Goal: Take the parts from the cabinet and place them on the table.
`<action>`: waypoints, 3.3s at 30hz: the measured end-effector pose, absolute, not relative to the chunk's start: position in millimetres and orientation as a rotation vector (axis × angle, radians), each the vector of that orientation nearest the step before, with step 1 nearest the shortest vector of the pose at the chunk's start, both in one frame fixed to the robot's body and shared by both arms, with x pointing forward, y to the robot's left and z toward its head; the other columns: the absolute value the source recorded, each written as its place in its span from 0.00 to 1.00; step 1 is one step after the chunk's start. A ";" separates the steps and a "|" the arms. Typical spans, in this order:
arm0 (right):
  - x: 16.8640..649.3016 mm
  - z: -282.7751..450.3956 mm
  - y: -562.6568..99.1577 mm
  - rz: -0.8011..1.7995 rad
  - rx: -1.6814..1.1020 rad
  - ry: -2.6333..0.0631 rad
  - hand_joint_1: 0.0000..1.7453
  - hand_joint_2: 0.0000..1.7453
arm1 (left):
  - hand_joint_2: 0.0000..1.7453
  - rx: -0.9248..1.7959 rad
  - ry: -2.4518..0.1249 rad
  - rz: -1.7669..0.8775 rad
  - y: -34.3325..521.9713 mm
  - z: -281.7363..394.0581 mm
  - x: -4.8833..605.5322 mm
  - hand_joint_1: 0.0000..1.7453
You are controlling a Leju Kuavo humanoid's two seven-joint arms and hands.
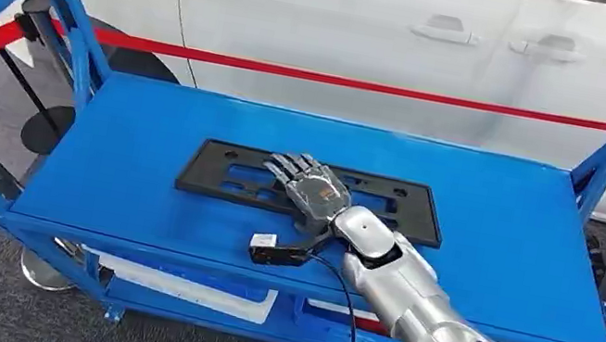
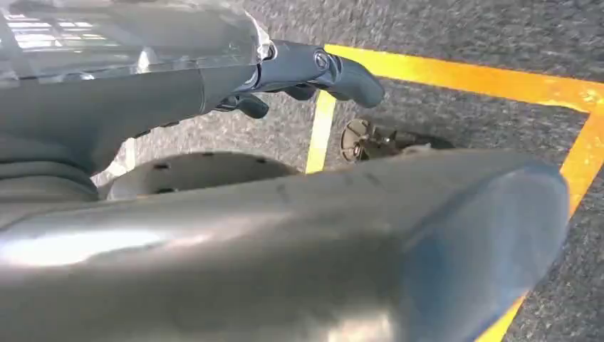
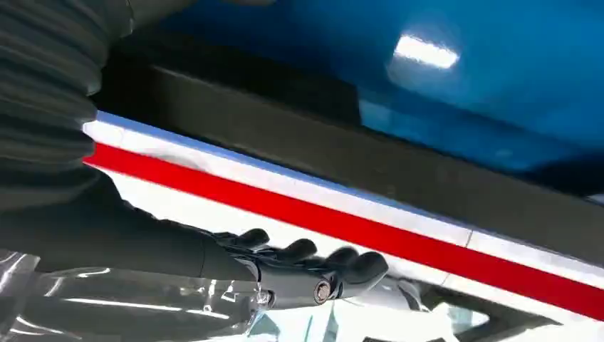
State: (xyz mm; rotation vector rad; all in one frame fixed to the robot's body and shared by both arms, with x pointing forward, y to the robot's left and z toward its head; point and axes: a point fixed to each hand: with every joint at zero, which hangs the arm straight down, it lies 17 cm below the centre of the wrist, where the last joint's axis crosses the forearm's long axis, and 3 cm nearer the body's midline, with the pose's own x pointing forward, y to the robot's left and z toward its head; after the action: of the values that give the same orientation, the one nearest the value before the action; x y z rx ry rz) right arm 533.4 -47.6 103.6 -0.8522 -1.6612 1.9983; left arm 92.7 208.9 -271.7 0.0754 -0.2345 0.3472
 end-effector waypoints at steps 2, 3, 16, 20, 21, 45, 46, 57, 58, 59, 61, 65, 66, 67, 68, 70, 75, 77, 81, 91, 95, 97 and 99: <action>537.1 101.5 -52.0 2.026 -0.850 -1.626 0.00 1.00 | 0.00 0.078 -0.242 0.353 212.1 -271.8 93.2 0.00; 539.0 97.2 -57.1 2.043 -0.843 -1.590 0.00 1.00 | 0.00 0.078 -0.247 0.353 212.8 -271.6 94.5 0.00; 551.4 86.5 -82.3 2.128 -0.866 -1.429 0.92 1.00 | 0.00 0.082 -0.264 0.373 219.0 -271.4 97.4 0.00; 551.4 84.7 -83.5 2.137 -0.873 -1.419 1.00 1.00 | 0.00 0.084 -0.274 0.376 220.5 -271.0 99.4 0.00; 551.8 84.2 -85.0 2.136 -0.879 -1.415 1.00 1.00 | 0.00 0.084 -0.282 0.377 221.5 -270.8 100.0 0.00; 551.3 91.2 -89.1 2.044 -0.911 -1.505 1.00 1.00 | 0.00 0.076 -0.311 0.428 226.7 -269.4 105.4 0.00; 550.2 91.5 -90.7 2.028 -0.922 -1.524 1.00 1.00 | 0.00 0.076 -0.305 0.431 226.7 -269.9 103.5 0.00; 548.1 142.6 -85.0 1.785 -1.210 -1.775 1.00 1.00 | 0.00 0.085 -0.262 0.422 225.1 -272.4 93.8 0.00; 548.9 155.8 -83.9 1.743 -1.261 -1.811 1.00 1.00 | 0.00 0.085 -0.259 0.418 224.7 -272.5 93.4 0.00; 549.9 168.8 -83.3 1.705 -1.307 -1.842 1.00 1.00 | 0.00 0.087 -0.255 0.412 224.6 -272.7 93.0 0.00; 549.0 192.3 -80.4 1.642 -1.382 -1.901 1.00 1.00 | 0.00 0.089 -0.250 0.409 222.8 -272.6 93.3 0.00; 543.1 228.4 -73.9 1.547 -1.458 -2.004 1.00 1.00 | 0.00 0.087 -0.247 0.409 218.5 -272.1 93.0 0.00; 540.3 239.6 -72.4 1.514 -1.480 -2.036 1.00 1.00 | 0.00 0.088 -0.248 0.409 217.7 -271.9 93.4 0.00; 536.8 250.2 -71.5 1.477 -1.496 -2.066 1.00 1.00 | 0.00 0.087 -0.250 0.409 216.4 -271.7 93.5 0.00; 533.9 258.1 -71.4 1.444 -1.502 -2.089 1.00 1.00 | 0.00 0.088 -0.251 0.409 216.3 -271.7 93.6 0.00; 530.4 270.6 -73.2 1.386 -1.508 -2.118 1.00 1.00 | 1.00 0.085 -0.251 0.409 214.5 -271.4 93.7 0.00; 522.6 304.8 -73.7 1.267 -1.503 -2.203 1.00 1.00 | 1.00 0.083 -0.255 0.404 211.2 -270.6 95.9 0.00; 513.9 313.4 -72.2 1.210 -1.446 -2.258 1.00 1.00 | 1.00 0.085 -0.255 0.401 211.6 -270.7 94.9 0.00; 494.2 360.1 -78.5 0.885 -1.141 -2.444 1.00 1.00 | 1.00 0.086 -0.264 0.400 210.1 -269.9 97.6 0.00; 444.1 400.0 -68.6 0.477 0.180 -2.513 1.00 1.00 | 1.00 0.100 -0.232 0.394 211.8 -271.2 95.5 0.00; 416.4 395.2 -66.1 0.420 0.592 -2.426 1.00 1.00 | 1.00 0.111 -0.216 0.394 213.0 -271.9 92.0 0.00; 410.3 395.1 -69.1 0.386 0.696 -2.400 1.00 1.00 | 1.00 0.113 -0.212 0.397 213.6 -272.0 92.1 0.00; 410.3 387.4 -74.4 0.360 0.705 -2.381 1.00 1.00 | 1.00 0.114 -0.213 0.396 213.9 -272.0 92.2 0.00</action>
State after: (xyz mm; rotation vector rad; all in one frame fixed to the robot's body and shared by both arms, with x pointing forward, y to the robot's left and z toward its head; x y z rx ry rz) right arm 410.3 -74.4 387.4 0.7054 -2.3812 0.3602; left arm 92.2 213.9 -272.0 0.1137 -0.2125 0.3964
